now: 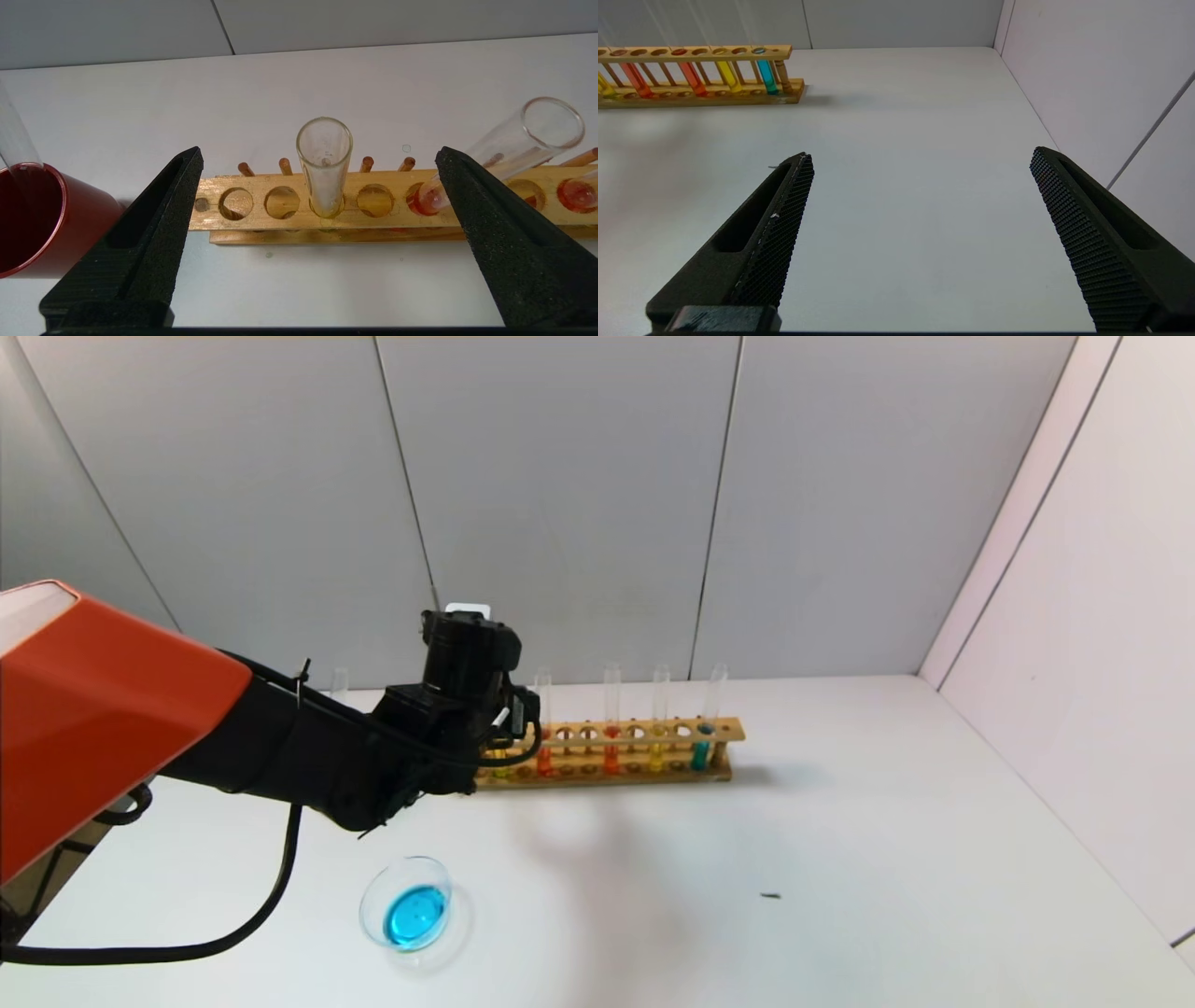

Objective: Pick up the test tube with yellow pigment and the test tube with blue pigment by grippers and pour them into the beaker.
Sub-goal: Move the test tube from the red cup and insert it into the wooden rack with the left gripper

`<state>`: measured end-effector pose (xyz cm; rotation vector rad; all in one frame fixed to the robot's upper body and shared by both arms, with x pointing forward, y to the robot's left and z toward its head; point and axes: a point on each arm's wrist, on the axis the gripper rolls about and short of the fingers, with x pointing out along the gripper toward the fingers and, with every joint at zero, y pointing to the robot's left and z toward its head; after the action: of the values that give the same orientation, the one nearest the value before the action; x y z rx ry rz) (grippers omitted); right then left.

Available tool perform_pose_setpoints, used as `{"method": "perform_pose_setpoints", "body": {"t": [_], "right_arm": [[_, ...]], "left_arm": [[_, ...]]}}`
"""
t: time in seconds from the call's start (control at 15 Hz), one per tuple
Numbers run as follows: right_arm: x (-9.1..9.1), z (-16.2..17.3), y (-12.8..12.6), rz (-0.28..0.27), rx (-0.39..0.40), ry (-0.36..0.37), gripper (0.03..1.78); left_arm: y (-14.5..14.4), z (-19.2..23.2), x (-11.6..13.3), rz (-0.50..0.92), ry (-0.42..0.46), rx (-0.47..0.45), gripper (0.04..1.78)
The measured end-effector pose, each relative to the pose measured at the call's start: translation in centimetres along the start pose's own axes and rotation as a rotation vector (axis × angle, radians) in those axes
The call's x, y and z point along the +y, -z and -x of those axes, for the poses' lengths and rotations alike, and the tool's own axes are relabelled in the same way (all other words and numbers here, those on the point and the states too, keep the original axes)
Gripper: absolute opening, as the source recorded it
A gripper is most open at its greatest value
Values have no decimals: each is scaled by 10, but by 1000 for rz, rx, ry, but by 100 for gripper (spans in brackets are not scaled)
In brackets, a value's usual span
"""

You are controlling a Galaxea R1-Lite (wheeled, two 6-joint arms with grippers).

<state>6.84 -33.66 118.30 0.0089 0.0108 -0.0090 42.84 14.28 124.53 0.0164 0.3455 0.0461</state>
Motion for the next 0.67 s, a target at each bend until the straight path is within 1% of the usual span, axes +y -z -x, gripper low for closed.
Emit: {"method": "perform_pose_setpoints", "body": {"t": [0.67], "right_arm": [[0, 0, 0, 0, 0, 0, 170]], "left_arm": [[3, -28, 0, 10, -24, 5, 175]]}}
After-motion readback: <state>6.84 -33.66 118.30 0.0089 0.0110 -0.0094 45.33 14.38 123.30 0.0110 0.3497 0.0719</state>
